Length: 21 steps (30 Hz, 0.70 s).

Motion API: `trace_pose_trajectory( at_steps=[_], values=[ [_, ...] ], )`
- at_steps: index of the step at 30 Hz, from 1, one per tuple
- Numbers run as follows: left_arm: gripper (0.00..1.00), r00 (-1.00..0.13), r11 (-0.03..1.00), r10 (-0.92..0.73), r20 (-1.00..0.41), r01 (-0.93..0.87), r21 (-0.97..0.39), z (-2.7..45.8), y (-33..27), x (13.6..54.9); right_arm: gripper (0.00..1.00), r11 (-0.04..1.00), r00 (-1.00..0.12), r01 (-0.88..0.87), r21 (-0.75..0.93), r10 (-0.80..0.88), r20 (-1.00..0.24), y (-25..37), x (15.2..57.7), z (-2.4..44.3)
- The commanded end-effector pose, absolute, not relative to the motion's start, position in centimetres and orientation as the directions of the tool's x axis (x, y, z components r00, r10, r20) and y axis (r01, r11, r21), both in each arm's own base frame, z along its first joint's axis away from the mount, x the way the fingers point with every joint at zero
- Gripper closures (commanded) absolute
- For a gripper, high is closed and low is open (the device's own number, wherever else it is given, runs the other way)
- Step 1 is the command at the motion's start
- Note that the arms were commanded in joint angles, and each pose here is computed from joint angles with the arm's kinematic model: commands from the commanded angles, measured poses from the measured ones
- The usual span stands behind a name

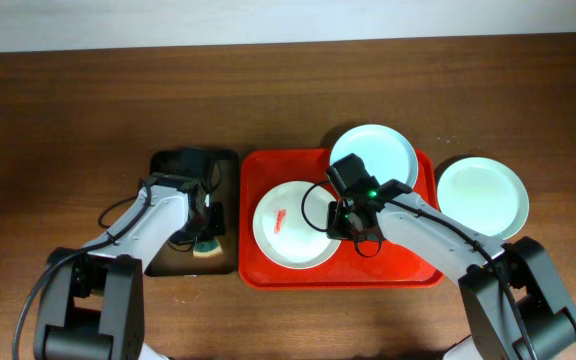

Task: Clean dirty plates on tray and stack at the side
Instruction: 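Lower the left gripper and grasp the green sponge again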

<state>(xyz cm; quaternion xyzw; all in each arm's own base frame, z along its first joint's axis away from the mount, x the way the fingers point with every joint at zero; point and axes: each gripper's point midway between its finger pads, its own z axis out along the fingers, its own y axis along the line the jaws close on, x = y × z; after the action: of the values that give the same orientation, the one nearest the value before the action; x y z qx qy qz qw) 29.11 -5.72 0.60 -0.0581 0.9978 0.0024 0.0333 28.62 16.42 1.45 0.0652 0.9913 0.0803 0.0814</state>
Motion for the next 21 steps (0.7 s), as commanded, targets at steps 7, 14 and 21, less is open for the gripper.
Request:
trace_pose_trajectory(
  at_steps=[7,14,21],
  values=[
    [1.00,-0.869,0.989,-0.141,-0.475,-0.099,-0.112,14.3,-4.3,33.5,0.86,0.980,-0.980,0.110,0.165,0.135,-0.146,16.5,28.2,1.3],
    [1.00,-0.832,0.988,-0.143,-0.537,-0.086,-0.130,16.7,-4.4,33.1,0.85,0.980,-0.980,0.110,0.166,0.135,-0.149,16.5,28.3,1.3],
    [1.00,-0.876,0.990,-0.134,-0.463,-0.094,-0.109,13.7,-4.6,33.7,0.81,0.980,-0.980,0.110,0.166,0.135,-0.149,16.5,28.3,1.3]
  ],
)
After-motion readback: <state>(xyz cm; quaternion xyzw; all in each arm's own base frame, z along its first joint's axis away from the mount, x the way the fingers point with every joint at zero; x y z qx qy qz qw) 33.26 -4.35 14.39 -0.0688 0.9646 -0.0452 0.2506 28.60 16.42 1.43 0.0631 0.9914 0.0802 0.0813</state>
